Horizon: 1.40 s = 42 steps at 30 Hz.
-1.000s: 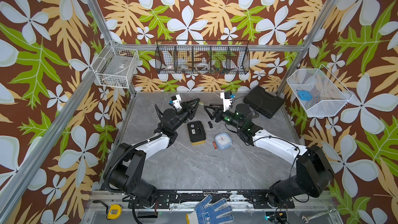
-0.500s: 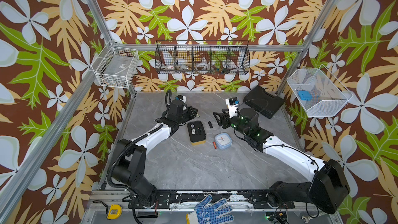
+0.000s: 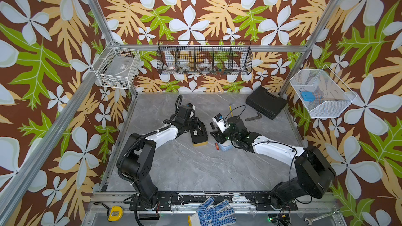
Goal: Insert the battery into the alarm
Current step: Adjust the alarm at the center of the board.
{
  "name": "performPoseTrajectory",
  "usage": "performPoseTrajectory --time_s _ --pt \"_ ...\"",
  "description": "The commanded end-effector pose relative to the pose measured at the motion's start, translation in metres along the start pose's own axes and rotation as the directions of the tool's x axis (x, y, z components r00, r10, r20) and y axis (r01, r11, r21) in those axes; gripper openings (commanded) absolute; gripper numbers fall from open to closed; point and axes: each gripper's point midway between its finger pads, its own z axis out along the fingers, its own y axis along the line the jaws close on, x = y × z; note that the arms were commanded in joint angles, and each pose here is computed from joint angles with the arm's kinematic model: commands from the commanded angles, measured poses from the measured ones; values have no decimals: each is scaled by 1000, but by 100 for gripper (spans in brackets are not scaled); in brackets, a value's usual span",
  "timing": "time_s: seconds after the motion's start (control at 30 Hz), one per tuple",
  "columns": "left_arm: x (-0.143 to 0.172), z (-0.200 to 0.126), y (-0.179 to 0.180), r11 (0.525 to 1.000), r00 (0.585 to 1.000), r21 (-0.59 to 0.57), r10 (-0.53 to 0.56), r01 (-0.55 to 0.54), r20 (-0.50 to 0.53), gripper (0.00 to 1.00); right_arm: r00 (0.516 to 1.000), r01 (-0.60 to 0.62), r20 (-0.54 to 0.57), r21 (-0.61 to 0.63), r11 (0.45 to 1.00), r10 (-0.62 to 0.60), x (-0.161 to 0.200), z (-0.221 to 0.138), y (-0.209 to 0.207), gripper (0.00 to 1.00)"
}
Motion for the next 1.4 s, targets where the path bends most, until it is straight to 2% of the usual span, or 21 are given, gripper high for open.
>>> performPoseTrajectory --time_s 0.0,0.1,0.3,0.57,0.9,1.1,1.37 --pt "-1 -1 -4 999 999 16 40 -40 -3 8 978 195 -80 19 981 -193 18 14 2 59" --pt "-2 -3 -3 998 999 5 55 -55 -1 8 973 206 -122 80 975 -196 22 28 -9 58" --pt "-1 -4 0 997 997 -12 82 -82 -9 8 972 220 -122 176 960 -200 18 41 -26 55" --pt "1 0 0 996 996 0 92 -92 -12 7 953 274 -176 145 951 -248 35 59 -23 51" --pt "4 2 2 991 991 -3 130 -130 -25 7 948 293 -148 64 954 -282 32 73 10 48" --pt "10 3 8 984 983 -19 178 -178 -35 7 960 259 -130 86 962 -247 29 67 10 48" --pt "21 0 24 978 981 -78 192 -193 -24 7 985 170 8 174 970 -174 8 27 1 49"
